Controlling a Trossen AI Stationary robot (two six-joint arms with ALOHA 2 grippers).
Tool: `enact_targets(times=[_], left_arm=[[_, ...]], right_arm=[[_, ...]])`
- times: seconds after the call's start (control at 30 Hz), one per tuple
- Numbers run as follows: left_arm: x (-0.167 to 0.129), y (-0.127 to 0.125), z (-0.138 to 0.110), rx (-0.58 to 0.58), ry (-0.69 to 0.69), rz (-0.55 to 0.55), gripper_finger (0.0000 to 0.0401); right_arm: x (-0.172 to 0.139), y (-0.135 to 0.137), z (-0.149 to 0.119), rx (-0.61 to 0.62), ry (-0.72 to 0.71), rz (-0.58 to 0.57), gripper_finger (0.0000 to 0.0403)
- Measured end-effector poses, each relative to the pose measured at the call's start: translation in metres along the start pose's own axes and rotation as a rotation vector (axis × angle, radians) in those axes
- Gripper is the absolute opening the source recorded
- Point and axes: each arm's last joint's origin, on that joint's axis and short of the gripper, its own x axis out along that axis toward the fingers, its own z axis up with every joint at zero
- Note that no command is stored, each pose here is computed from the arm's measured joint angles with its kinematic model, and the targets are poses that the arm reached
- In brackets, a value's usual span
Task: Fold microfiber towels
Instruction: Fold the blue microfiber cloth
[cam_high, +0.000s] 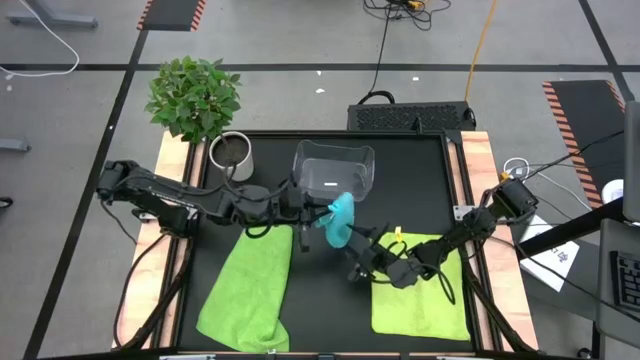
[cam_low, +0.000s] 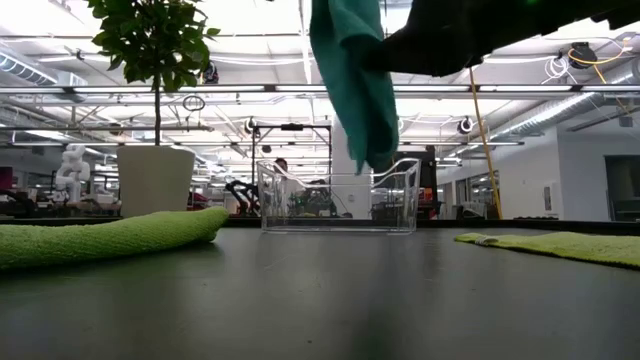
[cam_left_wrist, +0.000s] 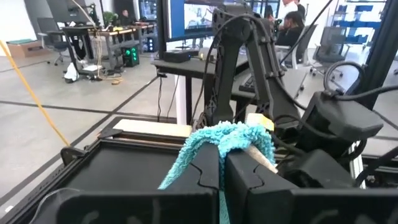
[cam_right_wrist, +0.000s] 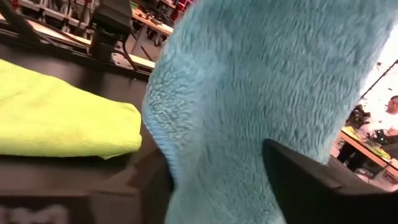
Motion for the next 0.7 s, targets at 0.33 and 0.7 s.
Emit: enact_targets(times=[0.33, 0.7], left_arm=[[0.001, 0.000, -0.007, 0.023, 0.063, 0.010, 0.0004], [-0.008, 0.001, -0.025, 0.050, 0.273, 0.070, 0.0004]], right_arm=[[-0.024, 0.007, 0.006, -0.109, -0.022, -0.019, 0.0011], [-0.057, -0.014, 0.025, -0.192, -0.003, -0.102, 0.0001]])
